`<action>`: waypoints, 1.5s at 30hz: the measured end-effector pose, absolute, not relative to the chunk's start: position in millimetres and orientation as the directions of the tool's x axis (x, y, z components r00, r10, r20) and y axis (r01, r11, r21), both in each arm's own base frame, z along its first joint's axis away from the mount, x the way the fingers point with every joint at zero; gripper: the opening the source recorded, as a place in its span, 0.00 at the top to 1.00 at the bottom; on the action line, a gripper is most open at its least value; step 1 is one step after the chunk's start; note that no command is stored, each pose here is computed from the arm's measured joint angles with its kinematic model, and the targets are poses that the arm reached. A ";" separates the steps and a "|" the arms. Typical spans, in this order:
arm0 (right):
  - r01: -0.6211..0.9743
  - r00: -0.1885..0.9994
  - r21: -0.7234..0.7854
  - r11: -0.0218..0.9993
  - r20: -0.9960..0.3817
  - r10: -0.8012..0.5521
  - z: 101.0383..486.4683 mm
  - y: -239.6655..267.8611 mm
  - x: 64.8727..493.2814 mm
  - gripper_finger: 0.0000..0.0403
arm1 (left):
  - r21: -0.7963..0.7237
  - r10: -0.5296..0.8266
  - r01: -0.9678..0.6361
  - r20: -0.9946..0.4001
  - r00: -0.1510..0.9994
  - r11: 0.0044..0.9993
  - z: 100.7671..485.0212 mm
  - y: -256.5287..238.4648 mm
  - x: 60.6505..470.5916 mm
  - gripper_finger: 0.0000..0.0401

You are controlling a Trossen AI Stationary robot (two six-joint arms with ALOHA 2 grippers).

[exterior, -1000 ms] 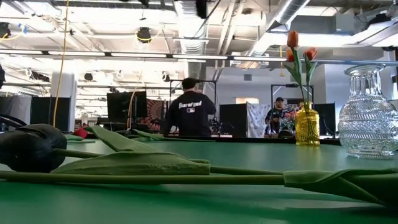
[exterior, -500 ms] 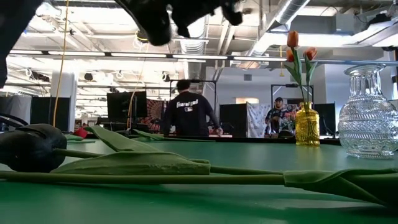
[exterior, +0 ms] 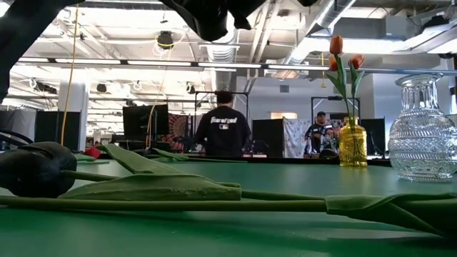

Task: Sort flowers into vase by color
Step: Put the middle red tulip into the top transparent flower vase

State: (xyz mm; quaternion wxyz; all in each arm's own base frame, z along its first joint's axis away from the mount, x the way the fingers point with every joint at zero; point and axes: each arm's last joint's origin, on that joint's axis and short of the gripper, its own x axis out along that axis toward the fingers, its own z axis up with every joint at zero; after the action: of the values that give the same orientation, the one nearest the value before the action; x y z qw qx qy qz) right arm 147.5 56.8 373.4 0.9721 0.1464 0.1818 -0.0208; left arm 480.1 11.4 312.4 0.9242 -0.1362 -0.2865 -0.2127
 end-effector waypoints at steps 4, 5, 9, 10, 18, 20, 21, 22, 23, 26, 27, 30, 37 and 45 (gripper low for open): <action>0.086 0.942 0.290 0.953 -0.335 0.017 376.1 57.0 147.9 0.38 | -0.136 -0.315 0.471 0.580 0.751 0.872 314.0 11.5 481.0 1.00; 0.086 0.941 0.289 0.954 -0.337 0.017 375.8 57.1 148.1 0.38 | -0.138 -0.315 0.471 0.578 0.753 0.871 313.7 11.5 481.2 1.00; 0.111 0.941 0.275 0.955 -0.337 -0.013 375.1 56.5 151.4 0.38 | -0.143 -0.316 0.471 0.572 0.757 0.870 313.2 11.3 481.7 1.00; 0.113 0.941 0.264 0.958 -0.337 -0.018 374.9 56.5 152.3 0.38 | -0.144 -0.318 0.473 0.569 0.758 0.869 312.9 11.2 481.8 1.00; 0.126 0.938 0.202 0.971 -0.343 -0.050 370.8 58.2 169.0 0.38 | -0.153 -0.321 0.473 0.555 0.768 0.867 311.5 11.2 482.8 1.00; 0.142 0.936 0.198 0.970 -0.346 -0.066 370.1 55.9 171.0 0.38 | -0.155 -0.322 0.474 0.550 0.770 0.867 311.1 11.2 483.1 1.00; 0.148 0.935 0.198 0.969 -0.346 -0.072 370.1 54.8 171.2 0.38 | -0.160 -0.324 0.473 0.542 0.776 0.866 310.3 11.1 483.7 1.00; 0.152 0.935 0.199 0.968 -0.345 -0.076 370.3 53.9 171.2 0.38 | -0.164 -0.325 0.473 0.536 0.779 0.866 309.7 11.1 484.1 1.00; 0.155 0.936 0.200 0.967 -0.344 -0.079 370.5 53.3 171.3 0.38 | -0.167 -0.325 0.472 0.530 0.783 0.866 309.1 11.1 484.5 1.00; 0.170 0.936 0.203 0.964 -0.339 -0.093 371.1 50.4 172.0 0.38 | -0.186 -0.311 0.451 0.499 0.809 0.873 305.9 11.6 486.8 1.00; 0.172 0.936 0.204 0.964 -0.338 -0.096 371.2 49.8 172.2 0.38 | -0.192 -0.304 0.440 0.487 0.819 0.877 304.6 11.8 487.7 1.00; 0.172 0.937 0.196 0.965 -0.335 -0.099 371.5 49.2 172.8 0.38 | -0.214 -0.272 0.408 0.471 0.839 0.888 302.6 12.8 489.2 1.00; 0.177 0.937 0.195 0.965 -0.334 -0.105 371.5 48.2 173.2 0.47 | -0.162 -0.239 0.352 0.478 0.845 0.922 303.0 15.5 489.2 1.00; 0.186 0.932 0.190 0.964 -0.344 -0.112 370.8 47.3 171.4 0.68 | -0.173 -0.232 0.351 0.482 0.845 0.920 303.4 20.0 488.8 1.00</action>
State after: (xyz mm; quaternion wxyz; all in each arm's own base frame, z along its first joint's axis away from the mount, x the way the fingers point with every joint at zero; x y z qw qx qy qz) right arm 171.4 47.3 370.8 0.9767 0.1105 0.1673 -0.0763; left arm 488.8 20.0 303.4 0.9519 -0.1281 -0.2325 -0.1531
